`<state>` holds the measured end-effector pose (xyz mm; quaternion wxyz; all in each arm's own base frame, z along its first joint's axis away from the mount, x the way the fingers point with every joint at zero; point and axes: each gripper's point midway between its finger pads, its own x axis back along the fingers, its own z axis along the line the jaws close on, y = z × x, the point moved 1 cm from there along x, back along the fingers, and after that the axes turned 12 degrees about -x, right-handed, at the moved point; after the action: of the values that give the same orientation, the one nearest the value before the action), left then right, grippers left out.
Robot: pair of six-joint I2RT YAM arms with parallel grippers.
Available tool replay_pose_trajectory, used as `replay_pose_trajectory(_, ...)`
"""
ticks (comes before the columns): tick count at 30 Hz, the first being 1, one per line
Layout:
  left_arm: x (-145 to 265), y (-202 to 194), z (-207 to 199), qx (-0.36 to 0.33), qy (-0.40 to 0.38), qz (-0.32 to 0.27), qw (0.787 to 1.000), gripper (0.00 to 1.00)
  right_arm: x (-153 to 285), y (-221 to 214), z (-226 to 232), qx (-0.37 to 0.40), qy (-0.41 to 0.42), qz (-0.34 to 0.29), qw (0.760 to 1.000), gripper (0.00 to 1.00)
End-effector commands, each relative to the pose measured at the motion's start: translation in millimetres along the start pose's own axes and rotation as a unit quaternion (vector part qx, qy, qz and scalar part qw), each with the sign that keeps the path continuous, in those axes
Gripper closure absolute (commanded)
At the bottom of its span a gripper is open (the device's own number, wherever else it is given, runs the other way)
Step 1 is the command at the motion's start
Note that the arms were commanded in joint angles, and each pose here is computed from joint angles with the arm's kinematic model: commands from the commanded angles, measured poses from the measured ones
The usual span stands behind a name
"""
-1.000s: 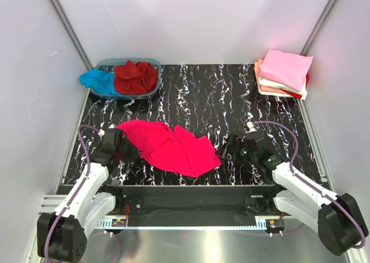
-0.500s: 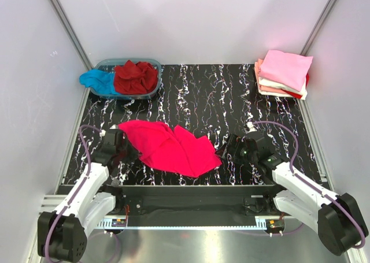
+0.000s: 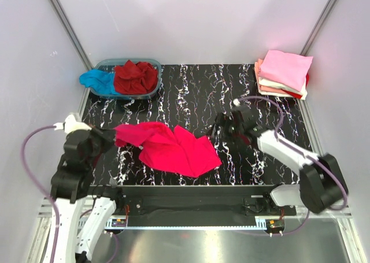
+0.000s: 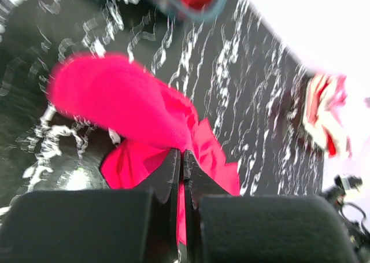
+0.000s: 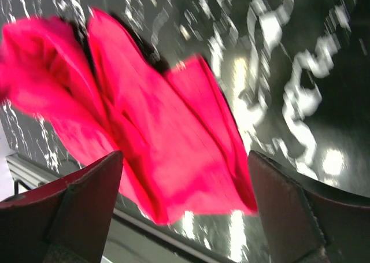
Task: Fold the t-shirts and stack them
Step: Flatten the tshirt out
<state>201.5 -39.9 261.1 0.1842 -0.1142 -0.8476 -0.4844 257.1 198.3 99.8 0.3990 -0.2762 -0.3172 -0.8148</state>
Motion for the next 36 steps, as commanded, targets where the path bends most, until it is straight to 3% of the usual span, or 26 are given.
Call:
replay_pose_trajectory(1,26,13,26,-0.015,0.063,-0.040,0.997,1.00,-15,17,20,0.028,-0.014,0.016,0.999,0.06)
replay_pose_trajectory(6,43,12,39,-0.013,0.084,-0.049,0.995,1.00,-60,7,17,0.041,-0.070,0.080,0.994,0.14)
replay_pose_trajectory(13,112,59,57,-0.002,0.123,-0.173,0.977,1.00,-84,2,24,0.059,-0.100,0.103,0.988,0.16)
replay_pose_trajectory(16,125,67,63,-0.013,0.140,-0.186,0.972,1.00,-87,0,15,0.059,-0.130,0.101,0.985,0.17)
replay_pose_trajectory(23,126,63,67,-0.016,0.133,-0.178,0.975,1.00,-84,-13,1,0.035,-0.149,0.114,0.982,0.23)
replay_pose_trajectory(26,122,58,68,-0.014,0.129,-0.171,0.977,1.00,-68,-10,-11,0.036,-0.174,0.087,0.980,0.22)
replay_pose_trajectory(36,139,61,83,-0.012,0.151,-0.189,0.970,1.00,-70,-9,12,0.051,-0.125,0.103,0.986,0.26)
